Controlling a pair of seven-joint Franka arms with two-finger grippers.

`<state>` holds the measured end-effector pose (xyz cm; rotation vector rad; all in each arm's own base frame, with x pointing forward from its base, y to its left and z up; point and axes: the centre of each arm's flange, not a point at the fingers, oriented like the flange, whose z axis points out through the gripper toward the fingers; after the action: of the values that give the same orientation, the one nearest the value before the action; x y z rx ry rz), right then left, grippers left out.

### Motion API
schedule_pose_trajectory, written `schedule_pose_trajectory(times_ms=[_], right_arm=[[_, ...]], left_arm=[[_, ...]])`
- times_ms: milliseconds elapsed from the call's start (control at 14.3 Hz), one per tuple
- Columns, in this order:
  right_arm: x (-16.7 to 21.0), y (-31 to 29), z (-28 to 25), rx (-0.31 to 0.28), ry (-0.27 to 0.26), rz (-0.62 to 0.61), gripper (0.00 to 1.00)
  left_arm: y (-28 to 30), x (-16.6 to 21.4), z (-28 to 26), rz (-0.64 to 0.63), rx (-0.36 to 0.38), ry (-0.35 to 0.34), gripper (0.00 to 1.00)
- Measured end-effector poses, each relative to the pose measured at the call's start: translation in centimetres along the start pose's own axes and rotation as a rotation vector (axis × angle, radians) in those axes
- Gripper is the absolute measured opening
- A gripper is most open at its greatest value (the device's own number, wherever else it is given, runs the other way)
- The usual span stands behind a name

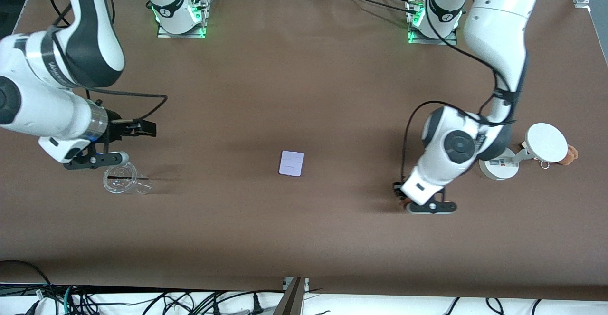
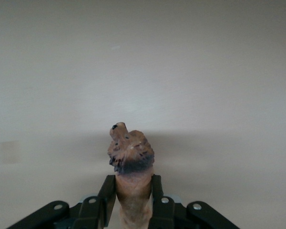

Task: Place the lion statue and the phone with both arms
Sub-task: 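Carry the lion to the lamp while the right gripper reaches the phone, then lower the lion beside the lamp while the right gripper grasps the phone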

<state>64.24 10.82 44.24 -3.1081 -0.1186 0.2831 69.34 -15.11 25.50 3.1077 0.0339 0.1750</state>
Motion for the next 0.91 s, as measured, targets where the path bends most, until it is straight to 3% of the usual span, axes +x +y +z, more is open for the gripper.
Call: schedule_pose_trajectory(times_ms=[70, 140, 421, 911], right_arm=[[0.7, -2.1, 1.3, -0.007, 0.009, 0.033, 1.0], [1.5, -7.9, 4.1, -0.022, 0.032, 0.095, 1.0], [1.7, -19.4, 10.1, -0.022, 0.12, 0.21, 1.0], [1.6, -29.8, 20.1, 0.047, 0.271, 0.283, 1.0]], left_arm=[[-2.6, -0.6, 0.2, 0.008, -0.003, -0.023, 0.34], [-7.1, -2.1, 0.5, 0.023, -0.027, -0.064, 0.34], [-15.8, -4.1, 1.0, 0.058, -0.081, -0.101, 0.34], [-15.9, -5.8, 3.6, 0.071, -0.1, -0.136, 0.34]])
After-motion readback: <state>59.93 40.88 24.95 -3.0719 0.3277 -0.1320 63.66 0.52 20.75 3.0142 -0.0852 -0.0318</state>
